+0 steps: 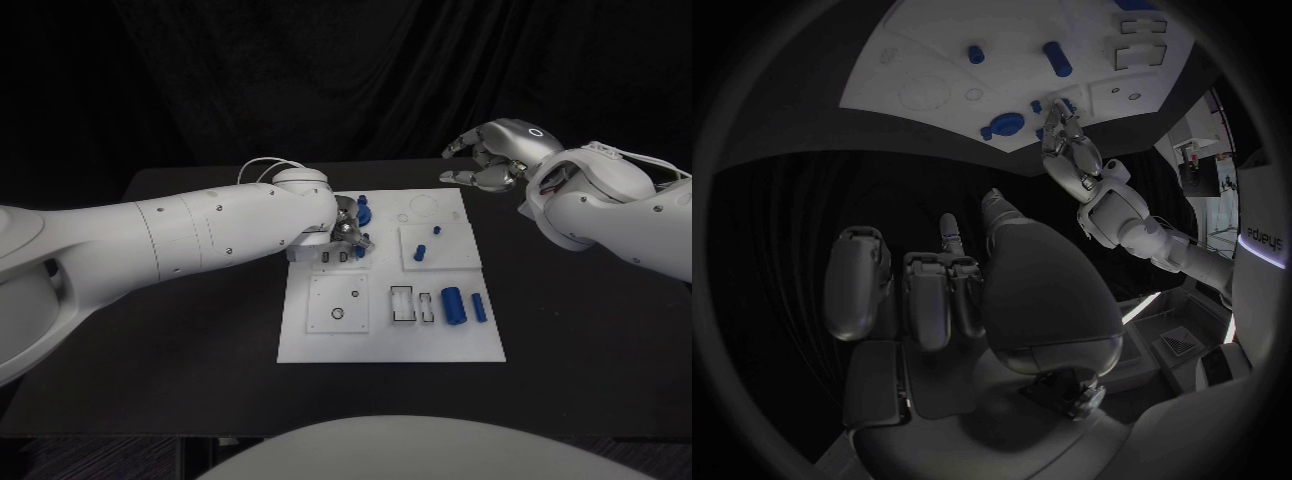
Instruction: Assemble the parts on the task board
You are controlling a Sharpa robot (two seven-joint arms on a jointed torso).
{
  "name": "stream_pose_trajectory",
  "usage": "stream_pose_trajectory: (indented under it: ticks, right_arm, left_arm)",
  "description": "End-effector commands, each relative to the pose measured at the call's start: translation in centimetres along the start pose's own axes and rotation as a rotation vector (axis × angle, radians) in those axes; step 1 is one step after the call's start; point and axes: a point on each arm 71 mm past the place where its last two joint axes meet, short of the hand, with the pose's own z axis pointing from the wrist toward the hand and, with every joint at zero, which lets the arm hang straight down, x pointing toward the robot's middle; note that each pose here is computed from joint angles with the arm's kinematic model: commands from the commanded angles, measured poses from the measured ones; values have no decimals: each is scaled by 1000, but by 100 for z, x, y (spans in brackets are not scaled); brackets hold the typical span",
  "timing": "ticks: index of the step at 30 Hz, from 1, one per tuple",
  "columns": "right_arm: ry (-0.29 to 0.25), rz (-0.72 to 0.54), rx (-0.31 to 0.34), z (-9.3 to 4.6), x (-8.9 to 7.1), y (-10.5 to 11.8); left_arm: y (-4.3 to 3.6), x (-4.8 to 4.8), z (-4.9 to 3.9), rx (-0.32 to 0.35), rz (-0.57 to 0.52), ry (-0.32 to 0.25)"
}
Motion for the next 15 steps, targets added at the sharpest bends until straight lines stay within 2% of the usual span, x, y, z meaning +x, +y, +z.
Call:
stream_pose_trajectory:
  ticks: [1, 15]
  right_arm:
    - [11, -3, 15, -2, 16, -14]
    - [17, -5, 23, -7, 20, -32]
  left_arm:
    - [-30, 17, 2, 28, 2, 10]
    - [19, 15, -23, 31, -16, -12]
